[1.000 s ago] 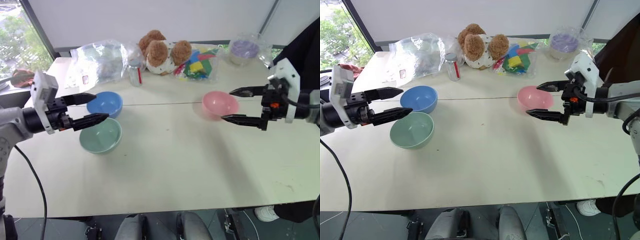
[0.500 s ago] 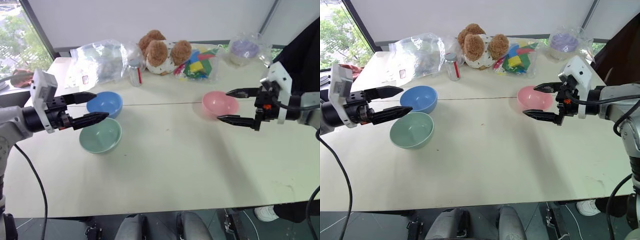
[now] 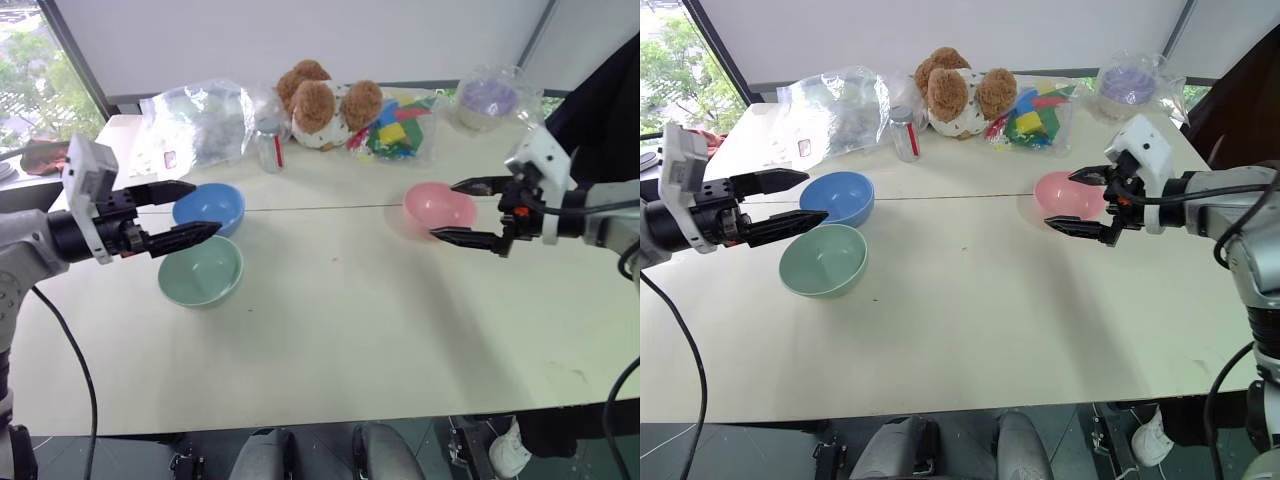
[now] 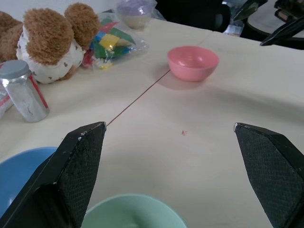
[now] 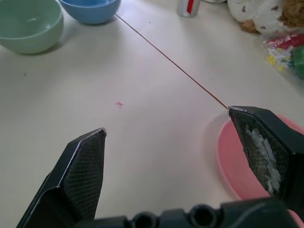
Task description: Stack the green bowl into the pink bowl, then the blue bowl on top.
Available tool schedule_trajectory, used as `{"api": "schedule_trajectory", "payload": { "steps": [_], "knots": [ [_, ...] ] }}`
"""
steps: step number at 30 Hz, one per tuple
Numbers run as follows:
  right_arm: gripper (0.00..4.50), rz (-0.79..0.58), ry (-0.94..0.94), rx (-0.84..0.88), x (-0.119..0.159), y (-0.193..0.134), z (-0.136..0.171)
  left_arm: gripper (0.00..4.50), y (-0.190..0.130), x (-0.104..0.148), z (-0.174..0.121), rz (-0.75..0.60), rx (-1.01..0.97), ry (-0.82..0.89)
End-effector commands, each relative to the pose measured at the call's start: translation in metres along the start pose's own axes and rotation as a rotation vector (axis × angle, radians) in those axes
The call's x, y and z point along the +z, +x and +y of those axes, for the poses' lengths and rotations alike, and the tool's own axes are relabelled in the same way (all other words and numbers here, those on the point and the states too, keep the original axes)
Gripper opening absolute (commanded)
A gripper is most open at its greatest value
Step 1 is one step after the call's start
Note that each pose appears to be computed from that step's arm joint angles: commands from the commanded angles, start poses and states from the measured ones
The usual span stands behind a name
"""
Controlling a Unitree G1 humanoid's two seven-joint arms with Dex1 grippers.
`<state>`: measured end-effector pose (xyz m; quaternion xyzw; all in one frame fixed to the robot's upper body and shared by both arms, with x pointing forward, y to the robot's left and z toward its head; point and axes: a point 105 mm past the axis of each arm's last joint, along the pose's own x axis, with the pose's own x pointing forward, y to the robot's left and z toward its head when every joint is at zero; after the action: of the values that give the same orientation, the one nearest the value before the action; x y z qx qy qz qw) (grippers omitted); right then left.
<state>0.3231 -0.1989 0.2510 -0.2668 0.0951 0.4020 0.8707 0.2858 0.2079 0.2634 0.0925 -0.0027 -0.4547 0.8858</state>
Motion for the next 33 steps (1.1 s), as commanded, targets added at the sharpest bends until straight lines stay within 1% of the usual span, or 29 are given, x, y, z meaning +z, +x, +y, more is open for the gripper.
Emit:
{"api": "schedule_trajectory", "payload": {
  "steps": [1,4,9,12,14,17,20,21,22,24,26,27,28,29,31,33],
  "knots": [
    [4.5,0.069,0.02,-0.091,-0.013,0.018,-0.019,4.46,0.007,0.009,-0.004,-0.023,-0.027,0.03],
    [4.5,0.137,0.051,-0.127,-0.031,0.039,-0.032,4.46,0.011,0.008,-0.005,-0.027,-0.037,0.031],
    [4.5,0.241,0.061,-0.122,-0.06,0.063,-0.046,4.46,0.015,0.006,-0.007,-0.028,-0.045,0.03],
    [4.5,0.311,0.055,-0.103,-0.08,0.08,-0.049,4.46,0.013,0.004,-0.009,-0.025,-0.034,0.031],
    [4.5,0.33,0.058,-0.087,-0.087,0.086,-0.049,4.46,0.011,0.003,-0.01,-0.023,-0.025,0.031],
    [3.6,0.348,0.039,-0.083,-0.091,0.088,-0.052,4.5,0.006,0.002,-0.012,-0.016,-0.007,0.032],
    [2.04,0.359,0.009,-0.074,-0.092,0.09,-0.054,4.5,0.003,0.001,-0.013,-0.013,0.008,0.033],
    [1.43,0.361,-0.009,-0.075,-0.09,0.09,-0.055,4.5,0.003,0.001,-0.013,-0.013,0.01,0.033],
    [0.93,0.362,-0.031,-0.071,-0.088,0.091,-0.056,4.5,0.002,0.001,-0.013,-0.014,0.012,0.033],
    [0.04,0.361,-0.137,-0.045,-0.077,0.09,-0.057,4.5,0.002,0.001,-0.014,-0.013,0.015,0.034],
    [0.04,0.328,-0.22,0.008,-0.058,0.089,-0.052,4.5,0.001,0.001,-0.013,-0.013,0.016,0.036],
    [0.04,0.317,-0.236,0.025,-0.053,0.089,-0.05,4.5,0.001,0.001,-0.013,-0.013,0.017,0.036],
    [0.04,0.283,-0.269,0.081,-0.041,0.089,-0.04,4.5,0.002,0.001,-0.012,-0.012,0.015,0.037],
    [0.04,0.242,-0.305,0.151,-0.028,0.09,-0.026,4.5,0.002,0.001,-0.012,-0.012,0.014,0.037],
    [0.04,0.201,-0.345,0.23,-0.015,0.089,-0.009,4.5,0.002,0.001,-0.011,-0.012,0.012,0.038],
    [0.04,0.133,-0.435,0.371,0.002,0.093,0.032,4.5,0.004,0.002,-0.01,-0.013,0.004,0.04]
  ]
}}
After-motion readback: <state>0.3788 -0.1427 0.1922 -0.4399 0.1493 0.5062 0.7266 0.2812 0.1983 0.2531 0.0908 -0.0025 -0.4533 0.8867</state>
